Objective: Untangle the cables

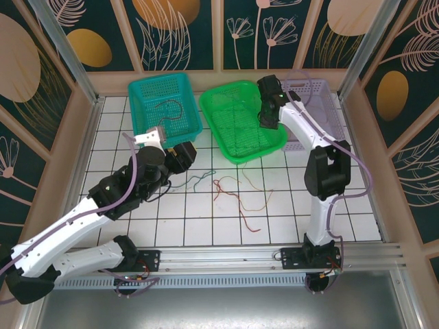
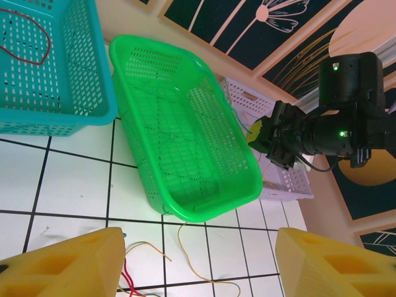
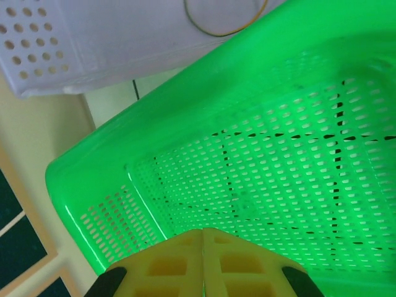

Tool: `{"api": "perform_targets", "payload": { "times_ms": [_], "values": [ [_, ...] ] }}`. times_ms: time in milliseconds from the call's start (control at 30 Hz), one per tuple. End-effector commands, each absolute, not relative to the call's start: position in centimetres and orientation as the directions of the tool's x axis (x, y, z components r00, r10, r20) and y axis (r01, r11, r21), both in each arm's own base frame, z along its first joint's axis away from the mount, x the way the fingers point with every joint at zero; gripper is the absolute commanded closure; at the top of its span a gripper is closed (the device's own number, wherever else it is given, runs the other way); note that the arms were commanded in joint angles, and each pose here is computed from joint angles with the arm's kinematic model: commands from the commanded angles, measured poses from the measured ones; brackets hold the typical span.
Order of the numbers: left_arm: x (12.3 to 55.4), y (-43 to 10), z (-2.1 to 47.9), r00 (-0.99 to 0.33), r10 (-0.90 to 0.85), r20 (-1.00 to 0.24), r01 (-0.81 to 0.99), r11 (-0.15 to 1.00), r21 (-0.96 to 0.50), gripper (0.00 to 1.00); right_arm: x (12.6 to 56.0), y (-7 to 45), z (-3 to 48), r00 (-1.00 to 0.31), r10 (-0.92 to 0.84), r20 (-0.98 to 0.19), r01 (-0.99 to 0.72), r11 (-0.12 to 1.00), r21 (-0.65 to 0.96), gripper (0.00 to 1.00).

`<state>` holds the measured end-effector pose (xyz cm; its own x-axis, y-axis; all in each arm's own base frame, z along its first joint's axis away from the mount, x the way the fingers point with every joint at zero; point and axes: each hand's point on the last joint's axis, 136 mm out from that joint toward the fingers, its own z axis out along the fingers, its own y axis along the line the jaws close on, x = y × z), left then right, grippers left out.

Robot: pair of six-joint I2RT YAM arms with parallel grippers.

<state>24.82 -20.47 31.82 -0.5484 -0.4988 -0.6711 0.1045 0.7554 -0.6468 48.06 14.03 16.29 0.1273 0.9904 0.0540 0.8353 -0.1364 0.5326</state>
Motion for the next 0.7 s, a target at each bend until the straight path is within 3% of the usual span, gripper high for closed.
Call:
{"api": "perform_targets", "payload": {
  "times_ms": [0, 300, 433, 500, 667],
  "values": [
    [24.8, -19.5, 31.6, -0.536, -0.513, -0.671, 0.074, 0.763, -0.643, 0.36, 46.9, 13.7, 14.9, 0.204, 0.978, 0.049, 0.86, -0.203, 0.468, 1.0],
    [25.1, -19.8, 31.5, -0.536, -0.499, -0.681, 0.075, 0.775, -0.627, 0.38, 44.9, 12.3, 13.0, 0.218, 0.975, -0.041, 0.907, -0.186, 0.379, 0.99],
    [25.1, -19.7, 30.7, -0.545, -0.503, -0.67, 0.053, 0.778, -0.626, 0.37, 45.4, 12.2, 12.9, 0.19, 0.981, -0.043, 0.903, -0.158, 0.4, 0.52],
    [25.0, -19.3, 29.9, -0.559, -0.51, -0.654, 0.016, 0.782, -0.623, 0.37, 46.1, 12.3, 14.1, 0.166, 0.985, -0.038, 0.888, -0.133, 0.44, 0.42],
    [25.2, -16.5, 25.6, -0.614, -0.538, -0.578, -0.166, 0.804, -0.571, 0.33, 46.8, 12.6, 18.6, 0.091, 0.995, -0.049, 0.839, -0.05, 0.542, 0.36]
  ]
}}
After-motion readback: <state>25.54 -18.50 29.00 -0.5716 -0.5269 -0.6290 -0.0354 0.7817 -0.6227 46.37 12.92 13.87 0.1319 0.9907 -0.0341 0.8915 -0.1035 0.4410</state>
